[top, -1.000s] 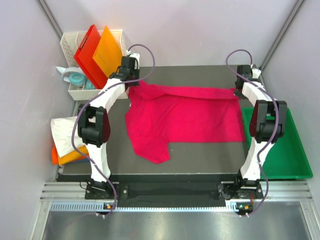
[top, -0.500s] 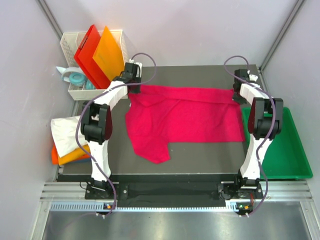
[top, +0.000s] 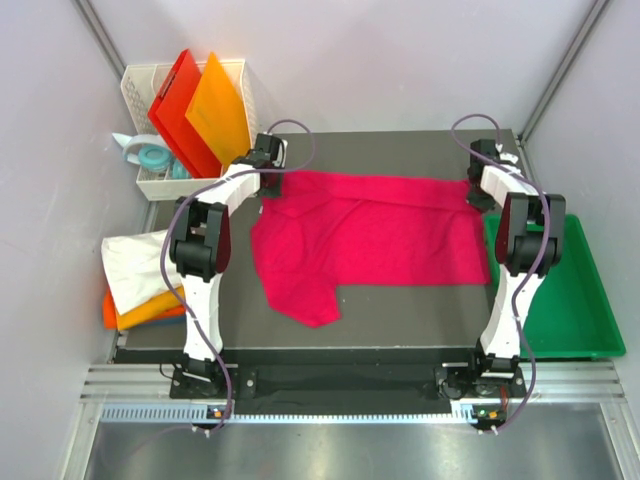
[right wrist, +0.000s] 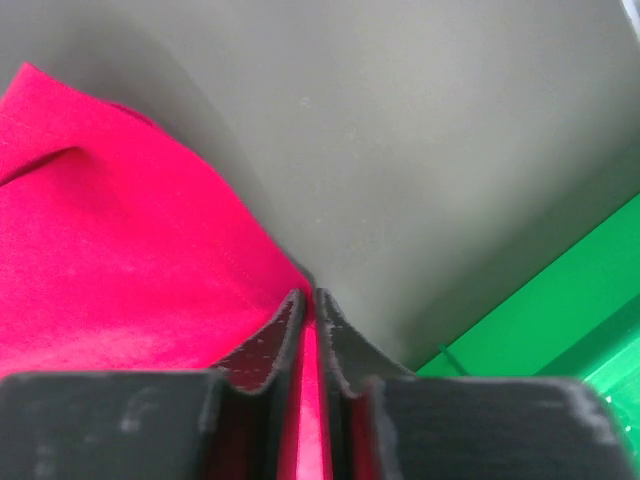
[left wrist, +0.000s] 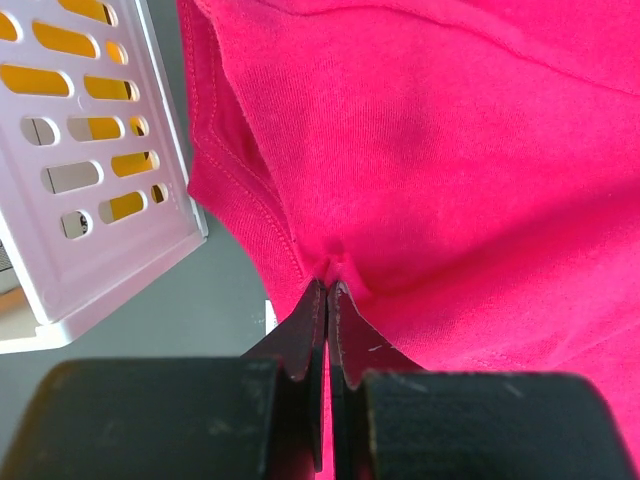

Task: Fold and stack the t-shirts

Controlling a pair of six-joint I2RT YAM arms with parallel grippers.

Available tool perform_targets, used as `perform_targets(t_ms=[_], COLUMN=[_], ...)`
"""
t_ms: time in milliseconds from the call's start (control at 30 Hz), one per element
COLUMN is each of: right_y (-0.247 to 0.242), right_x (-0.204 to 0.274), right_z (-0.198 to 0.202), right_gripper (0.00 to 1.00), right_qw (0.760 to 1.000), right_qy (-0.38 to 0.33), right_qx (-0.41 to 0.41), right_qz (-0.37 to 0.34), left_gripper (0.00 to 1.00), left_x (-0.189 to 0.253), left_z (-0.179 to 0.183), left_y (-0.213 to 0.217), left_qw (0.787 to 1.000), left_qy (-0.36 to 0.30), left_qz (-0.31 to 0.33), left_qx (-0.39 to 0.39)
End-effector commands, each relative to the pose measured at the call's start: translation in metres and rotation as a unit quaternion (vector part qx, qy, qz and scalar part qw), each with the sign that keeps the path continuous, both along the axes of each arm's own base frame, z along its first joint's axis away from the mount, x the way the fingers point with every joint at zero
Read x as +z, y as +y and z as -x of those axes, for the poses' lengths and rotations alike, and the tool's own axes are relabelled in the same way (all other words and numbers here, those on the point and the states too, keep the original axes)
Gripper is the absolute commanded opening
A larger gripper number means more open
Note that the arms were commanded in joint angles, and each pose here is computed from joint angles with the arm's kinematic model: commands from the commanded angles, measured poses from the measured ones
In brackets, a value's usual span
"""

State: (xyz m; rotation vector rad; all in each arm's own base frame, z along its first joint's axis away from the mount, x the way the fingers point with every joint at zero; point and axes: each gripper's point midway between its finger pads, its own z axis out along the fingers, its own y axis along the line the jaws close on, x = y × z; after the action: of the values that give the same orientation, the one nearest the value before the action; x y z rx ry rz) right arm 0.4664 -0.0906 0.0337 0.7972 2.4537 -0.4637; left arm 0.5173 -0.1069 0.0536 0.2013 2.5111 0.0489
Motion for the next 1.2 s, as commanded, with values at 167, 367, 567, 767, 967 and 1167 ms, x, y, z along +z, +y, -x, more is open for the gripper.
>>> perform_targets(t_ms=[167,367,567,767,967,1167], right_y=[0.000,0.036,0.120,0.191,0.226,0.236], right_x=[0.054,0.111,0.132,0.109,0.095,0.097], right_z=[-0.031,-0.057,-0.050,-0.009,0.022,0.036], right_gripper=[0.77,0.93,0.90,0.88,0.88,0.88], right_qw=[0.994,0.977,0.949,0.940,0.935,0.934], right_qy=[-0.108,-0.194,-0.219,-0.175,-0.156,-0.151], right_qx=[0.011,0.074,0.185,0.257,0.282,0.291], right_qz=[-0.016,-0.050,-0.128,-0.138,-0.150,-0.139], left_gripper=[0.36,0.72,0.67,0.65,0.65,0.63], left_x=[0.051,0.107,0.121,0.088,0.068,0.055], left_z=[-0.009,-0.012,-0.004,0.014,0.015,0.018], left_y=[-0.004,-0.018,-0.037,-0.043,-0.041,-0.040], left_qw=[0.998,0.988,0.984,0.986,0.988,0.990], left_qy=[-0.058,-0.132,-0.125,-0.086,-0.078,-0.062], left_qz=[0.021,0.073,0.123,0.125,0.118,0.118], left_qx=[-0.013,-0.026,-0.040,-0.071,-0.060,-0.052])
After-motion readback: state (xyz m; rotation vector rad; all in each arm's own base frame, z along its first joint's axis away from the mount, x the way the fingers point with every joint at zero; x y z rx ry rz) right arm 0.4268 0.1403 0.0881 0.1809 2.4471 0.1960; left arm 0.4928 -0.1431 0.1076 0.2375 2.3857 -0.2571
